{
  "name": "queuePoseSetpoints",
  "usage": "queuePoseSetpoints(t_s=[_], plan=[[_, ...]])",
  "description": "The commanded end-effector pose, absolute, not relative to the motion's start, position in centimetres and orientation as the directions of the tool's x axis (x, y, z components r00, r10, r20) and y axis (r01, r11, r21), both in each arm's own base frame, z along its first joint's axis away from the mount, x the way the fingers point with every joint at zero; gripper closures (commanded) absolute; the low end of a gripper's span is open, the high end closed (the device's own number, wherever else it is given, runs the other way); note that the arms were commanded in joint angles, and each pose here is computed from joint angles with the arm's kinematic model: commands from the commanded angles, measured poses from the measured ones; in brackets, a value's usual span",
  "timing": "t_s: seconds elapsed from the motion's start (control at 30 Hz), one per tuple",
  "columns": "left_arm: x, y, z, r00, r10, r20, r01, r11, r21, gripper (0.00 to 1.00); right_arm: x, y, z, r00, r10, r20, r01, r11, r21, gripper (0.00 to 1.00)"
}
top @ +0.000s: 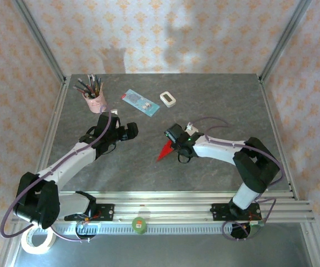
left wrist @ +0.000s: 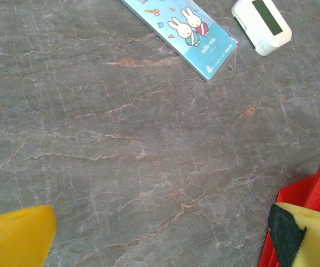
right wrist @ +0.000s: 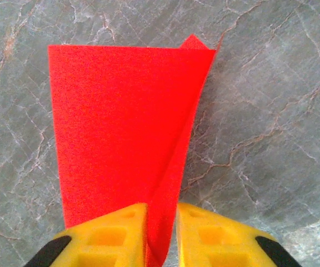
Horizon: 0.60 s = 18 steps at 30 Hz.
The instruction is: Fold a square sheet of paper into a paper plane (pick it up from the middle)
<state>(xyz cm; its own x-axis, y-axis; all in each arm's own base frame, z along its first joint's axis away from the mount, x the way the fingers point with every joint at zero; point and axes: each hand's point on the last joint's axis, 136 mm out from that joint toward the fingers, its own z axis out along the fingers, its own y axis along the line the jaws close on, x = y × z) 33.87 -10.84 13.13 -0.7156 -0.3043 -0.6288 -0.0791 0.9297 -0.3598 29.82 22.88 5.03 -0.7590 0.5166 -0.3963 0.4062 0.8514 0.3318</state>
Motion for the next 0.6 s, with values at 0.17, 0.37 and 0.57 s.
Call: queuePoseSetpoints(t_s=[0.17,0.37,0.57], plan=[[33.9,-11.1,12.5,-0.732,-0.305,-0.609,-0.077,0.925,-0.371,0.01,31.0,22.5,6.6,-0.724,0.526,-0.446,0.382,0.844,0.376,0.95],[34.3,-11.1,13.2,-0.712,-0.344,-0.613,-0.086,0.908,-0.41,0.01,33.6,25.4,11.9,-0.732,0.445,-0.517,0.163,0.85,0.501,0.96],[34.6,-11.6,13.7,-0.67,-0.425,-0.608,-0.093,0.861,-0.5,0.01,34.4,30.9,14.7,-0.801,0.289,-0.524,-0.118,0.782,0.611,0.96]])
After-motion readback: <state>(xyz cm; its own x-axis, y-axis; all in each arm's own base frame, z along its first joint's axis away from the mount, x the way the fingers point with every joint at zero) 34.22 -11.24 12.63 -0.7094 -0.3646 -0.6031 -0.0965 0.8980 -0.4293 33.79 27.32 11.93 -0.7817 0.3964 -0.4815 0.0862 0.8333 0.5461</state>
